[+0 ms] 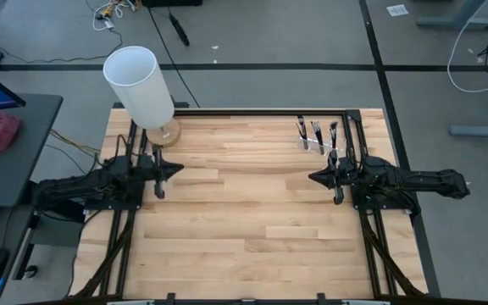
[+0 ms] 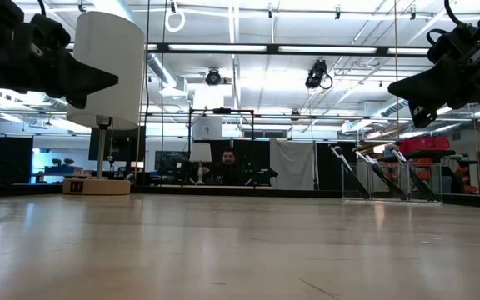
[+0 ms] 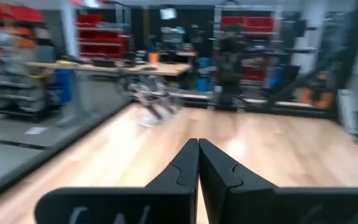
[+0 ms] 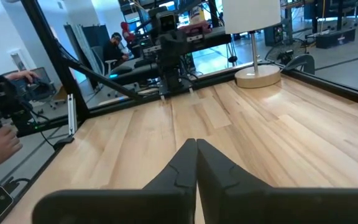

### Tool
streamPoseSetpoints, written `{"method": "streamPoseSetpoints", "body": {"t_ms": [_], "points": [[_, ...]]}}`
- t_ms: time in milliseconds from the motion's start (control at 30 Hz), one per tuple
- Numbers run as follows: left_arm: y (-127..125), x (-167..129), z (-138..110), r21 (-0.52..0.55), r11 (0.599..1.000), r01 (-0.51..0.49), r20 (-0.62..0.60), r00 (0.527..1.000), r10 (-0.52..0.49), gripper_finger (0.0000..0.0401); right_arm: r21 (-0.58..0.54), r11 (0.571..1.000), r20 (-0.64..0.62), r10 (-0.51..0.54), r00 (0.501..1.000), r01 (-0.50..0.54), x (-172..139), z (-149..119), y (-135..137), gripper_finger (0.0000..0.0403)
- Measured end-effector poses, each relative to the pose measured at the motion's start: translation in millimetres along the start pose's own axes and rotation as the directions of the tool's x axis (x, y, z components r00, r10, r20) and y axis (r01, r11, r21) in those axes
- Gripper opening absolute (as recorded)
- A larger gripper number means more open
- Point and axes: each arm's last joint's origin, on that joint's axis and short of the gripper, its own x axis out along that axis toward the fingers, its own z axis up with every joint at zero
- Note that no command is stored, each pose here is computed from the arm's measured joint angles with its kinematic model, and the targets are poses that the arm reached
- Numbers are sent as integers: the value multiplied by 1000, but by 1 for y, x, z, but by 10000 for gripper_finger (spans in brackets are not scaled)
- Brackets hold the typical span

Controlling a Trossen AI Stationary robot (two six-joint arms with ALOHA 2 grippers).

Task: Put items in baskets/containers
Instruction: Return to Home Position

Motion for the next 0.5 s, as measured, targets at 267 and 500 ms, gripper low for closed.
{"method": "streamPoseSetpoints", "body": {"t_ms": [267,500], "points": [[6,0,2,-75,983,-170,32,985,172,14,0,1000,0,0,1000,0,0,0,0,13],[-5,0,-1,-89,995,50,-7,999,-51,14,0,1000,0,0,1000,0,0,0,0,13]]}}
